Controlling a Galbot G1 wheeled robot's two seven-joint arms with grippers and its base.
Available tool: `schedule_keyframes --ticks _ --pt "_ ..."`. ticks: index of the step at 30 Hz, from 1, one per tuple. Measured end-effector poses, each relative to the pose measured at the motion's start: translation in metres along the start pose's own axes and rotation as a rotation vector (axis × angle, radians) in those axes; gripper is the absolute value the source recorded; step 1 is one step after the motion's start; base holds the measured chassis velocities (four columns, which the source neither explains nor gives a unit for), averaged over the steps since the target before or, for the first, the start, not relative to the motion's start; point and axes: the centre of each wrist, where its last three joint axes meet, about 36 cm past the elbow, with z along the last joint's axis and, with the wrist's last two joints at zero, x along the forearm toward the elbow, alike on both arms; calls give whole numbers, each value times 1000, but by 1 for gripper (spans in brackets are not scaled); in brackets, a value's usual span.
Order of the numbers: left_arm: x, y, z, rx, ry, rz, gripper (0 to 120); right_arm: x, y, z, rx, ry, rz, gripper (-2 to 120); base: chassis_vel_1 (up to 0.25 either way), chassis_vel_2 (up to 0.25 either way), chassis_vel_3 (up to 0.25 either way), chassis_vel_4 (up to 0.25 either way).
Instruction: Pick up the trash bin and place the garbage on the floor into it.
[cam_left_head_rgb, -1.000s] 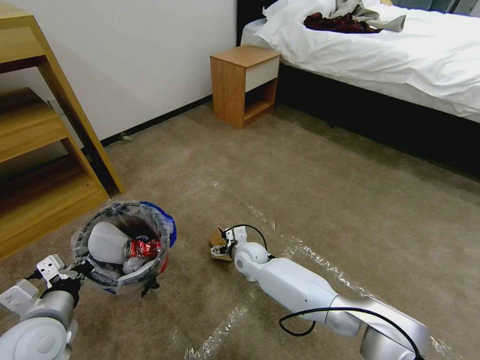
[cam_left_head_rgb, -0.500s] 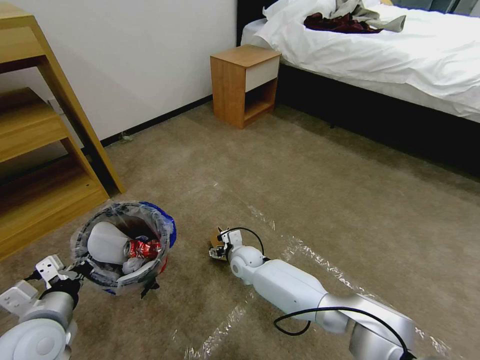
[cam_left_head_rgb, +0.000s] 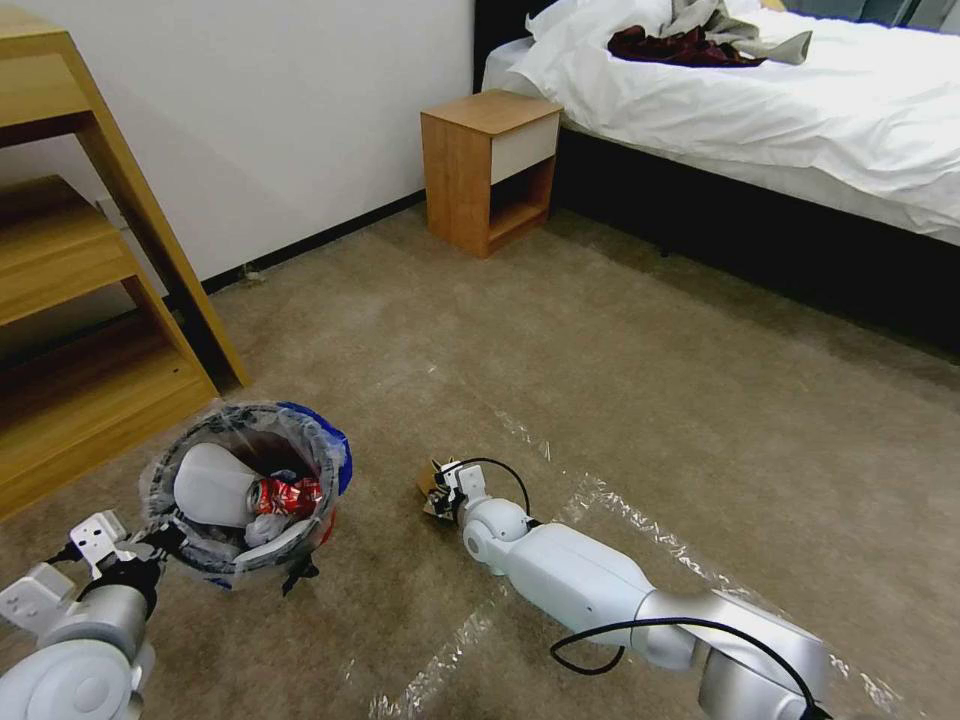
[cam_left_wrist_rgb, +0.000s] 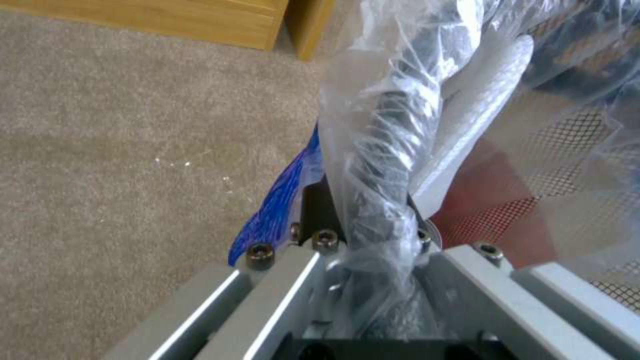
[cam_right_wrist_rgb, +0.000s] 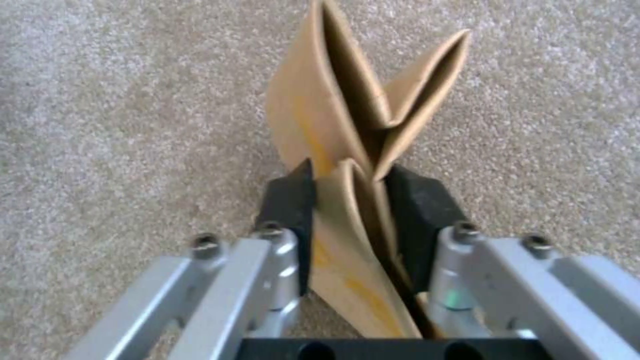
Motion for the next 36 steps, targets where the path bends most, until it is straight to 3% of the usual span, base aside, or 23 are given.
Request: schedule_keyframes --ticks 5,8,18,36 --pt "0 0 0 0 -2 0 1 1 -4 4 3 0 4 4 0 0 0 0" --pt "0 0 0 -1 -3 1 1 1 -5 6 4 0 5 1 0 0 0 0" --pt "-1 0 1 1 -1 -1 1 9 -6 7 -12 7 -2 1 0 0 0 0" --pt "-8 0 1 0 5 -1 1 68 -32 -42 -126 -120 -22 1 0 0 0 0"
